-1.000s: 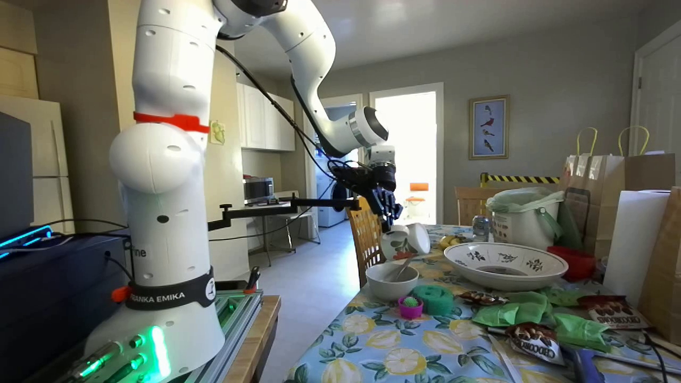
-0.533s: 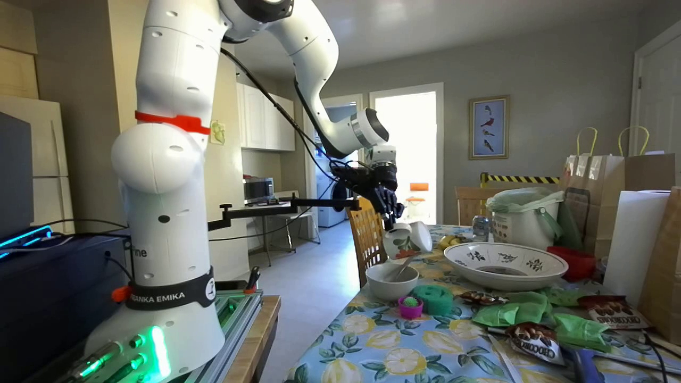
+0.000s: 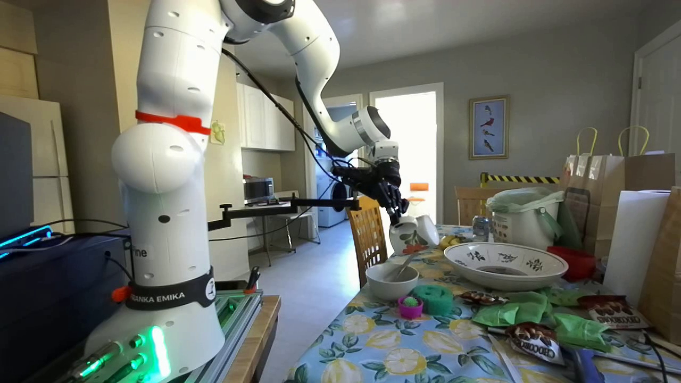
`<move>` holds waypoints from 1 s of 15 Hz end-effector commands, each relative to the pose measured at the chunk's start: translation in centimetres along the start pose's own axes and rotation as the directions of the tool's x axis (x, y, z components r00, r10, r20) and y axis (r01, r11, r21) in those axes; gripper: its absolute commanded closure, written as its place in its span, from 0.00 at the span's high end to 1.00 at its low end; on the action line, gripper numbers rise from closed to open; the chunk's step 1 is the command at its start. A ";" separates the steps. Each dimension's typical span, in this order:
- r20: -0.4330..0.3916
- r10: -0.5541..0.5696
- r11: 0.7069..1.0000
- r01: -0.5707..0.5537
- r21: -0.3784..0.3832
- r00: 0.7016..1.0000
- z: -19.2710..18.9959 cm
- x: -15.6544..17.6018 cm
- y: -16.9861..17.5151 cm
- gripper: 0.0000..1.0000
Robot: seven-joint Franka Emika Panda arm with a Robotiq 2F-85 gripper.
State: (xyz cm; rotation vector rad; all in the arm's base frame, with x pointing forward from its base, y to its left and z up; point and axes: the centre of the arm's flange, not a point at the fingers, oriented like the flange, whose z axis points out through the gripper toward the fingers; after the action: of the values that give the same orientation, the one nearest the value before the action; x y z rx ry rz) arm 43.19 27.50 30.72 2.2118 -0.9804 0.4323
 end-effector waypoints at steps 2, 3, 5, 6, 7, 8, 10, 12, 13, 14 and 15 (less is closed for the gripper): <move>-0.035 0.050 0.999 -0.049 0.011 0.998 -1.4 0.6 -0.7 0.03; -0.037 0.054 0.998 -0.053 0.018 0.998 -1.5 0.6 -0.7 0.03; -0.045 0.053 0.998 -0.051 0.028 0.998 -2.0 0.6 -0.6 0.03; -0.055 0.053 0.998 -0.051 0.021 0.997 -2.3 0.5 -0.7 0.03; -0.063 0.050 0.999 -0.049 0.016 0.997 -2.6 0.4 -0.9 0.03; -0.075 0.047 0.999 -0.047 0.005 0.996 -2.9 0.3 -1.0 0.03; -0.092 0.041 0.999 -0.041 0.007 0.995 -3.3 0.1 -1.1 0.03; -0.105 0.041 0.999 -0.041 0.008 0.994 -3.7 -0.1 -1.0 0.03; -0.108 0.041 0.999 -0.040 0.010 0.993 -3.8 -0.2 -1.0 0.03; -0.109 0.040 0.999 -0.040 0.007 0.993 -3.9 -0.3 -1.0 0.03; -0.108 0.040 0.999 -0.039 0.009 0.993 -3.9 -0.3 -1.1 0.03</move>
State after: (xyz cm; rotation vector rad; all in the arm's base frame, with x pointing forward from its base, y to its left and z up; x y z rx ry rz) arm 43.02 29.77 32.40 2.1826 -0.9388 0.5170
